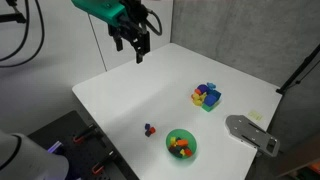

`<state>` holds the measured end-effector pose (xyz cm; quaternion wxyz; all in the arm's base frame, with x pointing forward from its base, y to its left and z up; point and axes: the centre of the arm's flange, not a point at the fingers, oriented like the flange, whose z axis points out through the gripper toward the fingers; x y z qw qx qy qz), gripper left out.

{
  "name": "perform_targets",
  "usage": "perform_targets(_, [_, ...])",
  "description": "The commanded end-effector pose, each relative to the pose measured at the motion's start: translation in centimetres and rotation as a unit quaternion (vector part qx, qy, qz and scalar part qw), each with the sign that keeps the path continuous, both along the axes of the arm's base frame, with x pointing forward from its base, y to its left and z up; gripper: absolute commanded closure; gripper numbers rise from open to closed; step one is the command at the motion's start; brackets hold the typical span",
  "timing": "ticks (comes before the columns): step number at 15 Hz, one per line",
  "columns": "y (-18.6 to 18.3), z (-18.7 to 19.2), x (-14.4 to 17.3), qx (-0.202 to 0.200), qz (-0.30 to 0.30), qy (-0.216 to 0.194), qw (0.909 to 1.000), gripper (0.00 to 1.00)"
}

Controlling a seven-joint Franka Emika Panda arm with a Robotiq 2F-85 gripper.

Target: Move the small orange block from the table to the bowl

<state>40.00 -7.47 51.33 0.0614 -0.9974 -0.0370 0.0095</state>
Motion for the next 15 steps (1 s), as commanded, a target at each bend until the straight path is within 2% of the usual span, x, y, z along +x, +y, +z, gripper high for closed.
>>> perform_targets(1, [0.0, 0.0, 0.0, 0.000, 0.000, 0.000, 1.0000, 0.00])
perform_targets(8, [0.2, -1.0, 0.6, -0.014, -0.004, -0.007, 0.9999, 0.00])
perform_targets(15, [-0.6, -6.2, 3.0, -0.026, -0.040, -0.024, 0.9986, 0.00])
